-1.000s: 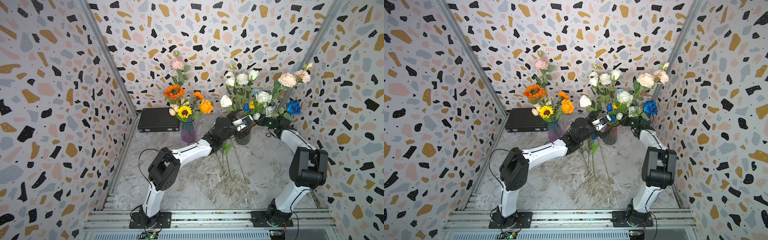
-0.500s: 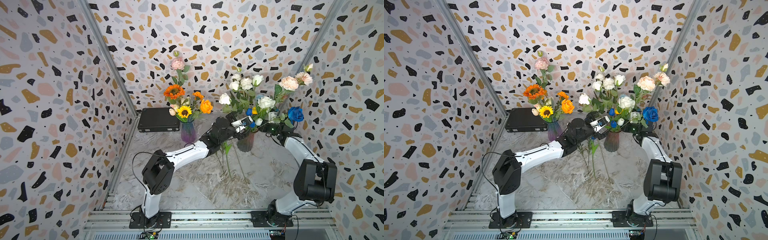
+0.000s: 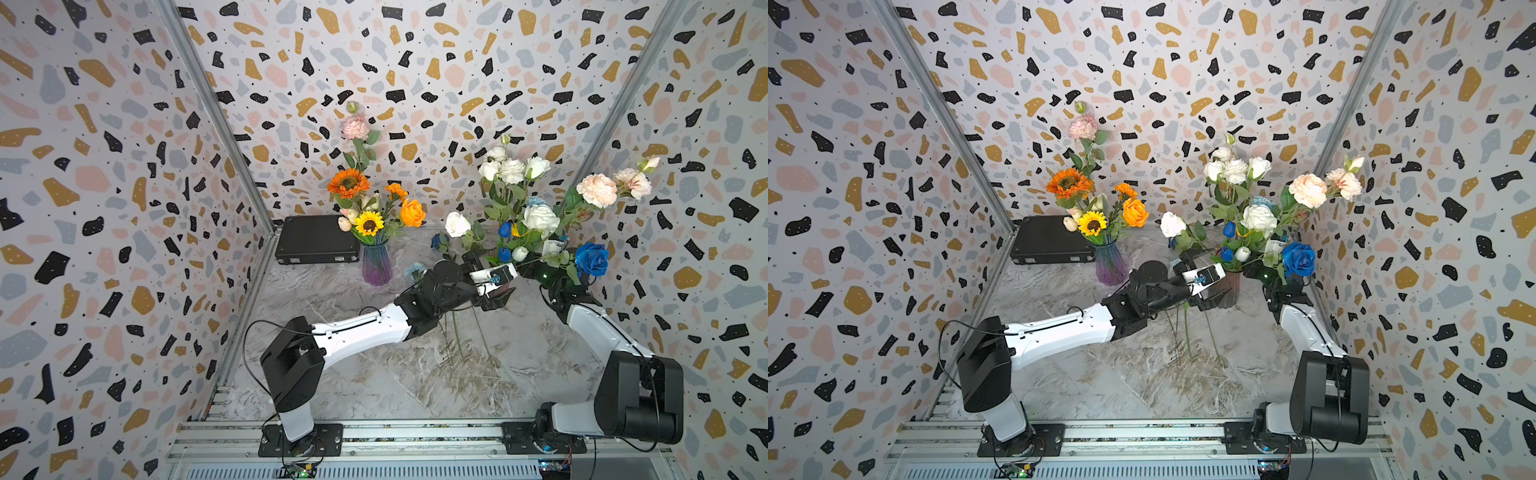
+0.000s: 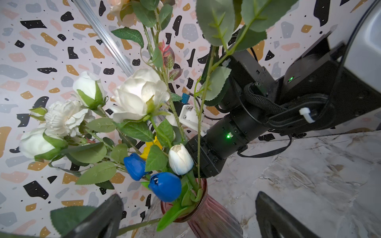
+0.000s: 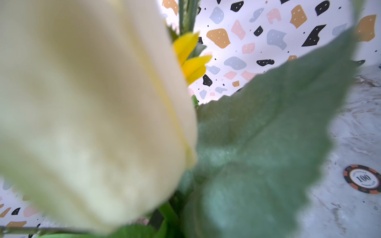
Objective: Pick out blue flowers from the vase
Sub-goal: Move the vase to the center of the board, then pick up the flower from the vase.
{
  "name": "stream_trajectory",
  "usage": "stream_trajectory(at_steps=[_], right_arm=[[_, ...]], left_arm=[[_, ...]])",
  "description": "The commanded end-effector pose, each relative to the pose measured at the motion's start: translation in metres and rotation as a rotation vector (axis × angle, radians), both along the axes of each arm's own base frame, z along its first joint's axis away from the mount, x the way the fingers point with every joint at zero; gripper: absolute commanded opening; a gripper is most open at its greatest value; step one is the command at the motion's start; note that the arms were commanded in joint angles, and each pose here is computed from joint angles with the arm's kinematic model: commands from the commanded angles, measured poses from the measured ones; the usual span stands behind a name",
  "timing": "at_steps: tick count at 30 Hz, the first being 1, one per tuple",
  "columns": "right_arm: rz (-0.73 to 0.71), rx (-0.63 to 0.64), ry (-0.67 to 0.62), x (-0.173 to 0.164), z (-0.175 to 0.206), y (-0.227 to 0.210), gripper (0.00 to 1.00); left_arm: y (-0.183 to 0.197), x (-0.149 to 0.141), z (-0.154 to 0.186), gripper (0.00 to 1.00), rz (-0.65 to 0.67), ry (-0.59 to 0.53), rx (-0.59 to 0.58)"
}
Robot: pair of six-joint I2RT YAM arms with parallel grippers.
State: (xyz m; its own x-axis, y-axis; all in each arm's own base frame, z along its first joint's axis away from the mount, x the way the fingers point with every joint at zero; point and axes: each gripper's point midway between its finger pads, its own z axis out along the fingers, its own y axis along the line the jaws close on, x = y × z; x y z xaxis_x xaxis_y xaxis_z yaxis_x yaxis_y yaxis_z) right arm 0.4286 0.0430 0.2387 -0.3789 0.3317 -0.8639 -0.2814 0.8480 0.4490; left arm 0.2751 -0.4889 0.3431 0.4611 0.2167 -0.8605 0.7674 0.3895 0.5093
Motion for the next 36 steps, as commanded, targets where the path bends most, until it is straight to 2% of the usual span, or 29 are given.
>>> stream_trajectory(at_steps=[1,6,13,24,29,33,36], right_arm=[[0.004,-0.024,-0.059,-0.002,0.010,0.006,0.28],[0.024,-0.023,-0.075,-0.006,0.007,0.013,0.28],[0.028,-0.015,-0.077,-0.010,0.004,0.016,0.28],[0.036,-0.026,-0.087,-0.012,0.009,0.019,0.28],[0.041,-0.020,-0.087,-0.012,0.008,0.020,0.28],[0.038,-0.035,-0.081,-0.014,0.004,0.019,0.28],[0.046,-0.029,-0.081,-0.016,0.002,0.021,0.28]], left_arm=[[0.001,-0.014,0.031,0.99,-0.021,-0.053,-0.071],[-0.012,-0.017,0.041,0.98,-0.052,-0.043,-0.109],[-0.029,-0.011,0.058,0.95,-0.073,0.042,-0.197],[-0.063,-0.002,0.036,0.91,-0.119,0.108,-0.176],[-0.073,-0.001,0.035,0.80,-0.142,0.120,-0.198],[-0.079,0.000,0.038,0.63,-0.152,0.117,-0.208],[-0.082,0.001,0.045,0.57,-0.156,0.106,-0.223]])
